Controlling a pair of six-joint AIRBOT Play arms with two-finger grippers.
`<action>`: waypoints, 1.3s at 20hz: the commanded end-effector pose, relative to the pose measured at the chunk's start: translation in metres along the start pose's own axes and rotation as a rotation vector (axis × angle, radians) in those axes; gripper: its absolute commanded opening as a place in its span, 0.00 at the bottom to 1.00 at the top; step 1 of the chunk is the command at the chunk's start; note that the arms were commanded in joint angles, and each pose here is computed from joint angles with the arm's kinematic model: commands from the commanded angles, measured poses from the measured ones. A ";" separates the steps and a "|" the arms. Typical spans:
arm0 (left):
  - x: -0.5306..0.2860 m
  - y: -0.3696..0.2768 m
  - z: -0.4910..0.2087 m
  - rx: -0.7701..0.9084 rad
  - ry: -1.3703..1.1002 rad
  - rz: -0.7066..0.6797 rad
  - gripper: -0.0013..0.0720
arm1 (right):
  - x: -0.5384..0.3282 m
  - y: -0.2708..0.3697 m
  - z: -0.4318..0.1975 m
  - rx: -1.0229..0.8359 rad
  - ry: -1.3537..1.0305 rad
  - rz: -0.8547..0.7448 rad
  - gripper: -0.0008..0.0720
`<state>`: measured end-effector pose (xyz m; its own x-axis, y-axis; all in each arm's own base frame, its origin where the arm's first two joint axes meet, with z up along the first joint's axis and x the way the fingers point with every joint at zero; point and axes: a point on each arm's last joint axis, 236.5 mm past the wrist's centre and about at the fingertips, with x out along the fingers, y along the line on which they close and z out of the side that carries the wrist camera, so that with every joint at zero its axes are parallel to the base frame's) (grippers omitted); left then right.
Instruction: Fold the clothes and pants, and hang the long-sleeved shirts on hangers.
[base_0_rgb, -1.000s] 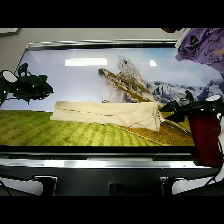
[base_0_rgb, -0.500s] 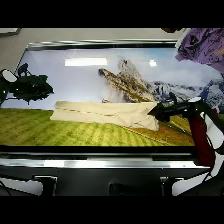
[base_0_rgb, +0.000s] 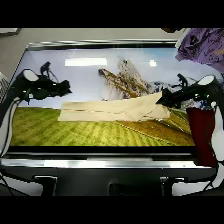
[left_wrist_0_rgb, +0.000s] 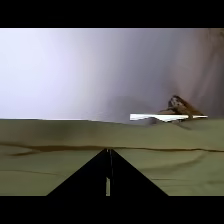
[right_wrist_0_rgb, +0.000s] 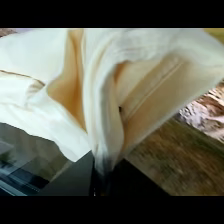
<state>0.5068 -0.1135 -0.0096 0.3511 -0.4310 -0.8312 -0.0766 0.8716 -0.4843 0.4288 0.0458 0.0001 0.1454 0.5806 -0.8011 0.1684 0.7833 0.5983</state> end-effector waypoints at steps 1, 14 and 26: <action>0.052 -0.091 -0.029 0.048 0.015 -0.146 0.04 | -0.052 0.007 0.000 -0.002 -0.031 -0.133 0.06; 0.177 -0.322 -0.185 0.112 0.240 -0.504 0.04 | -0.159 0.049 -0.003 -0.018 -0.202 -0.265 0.06; 0.183 -0.342 -0.192 0.015 0.299 -0.569 0.04 | -0.185 0.068 -0.016 0.002 -0.265 -0.256 0.06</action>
<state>0.4121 -0.5477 -0.0580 0.0799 -0.8658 -0.4940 0.0781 0.4995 -0.8628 0.3970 -0.0053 0.1853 0.3310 0.2898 -0.8980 0.2200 0.9018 0.3721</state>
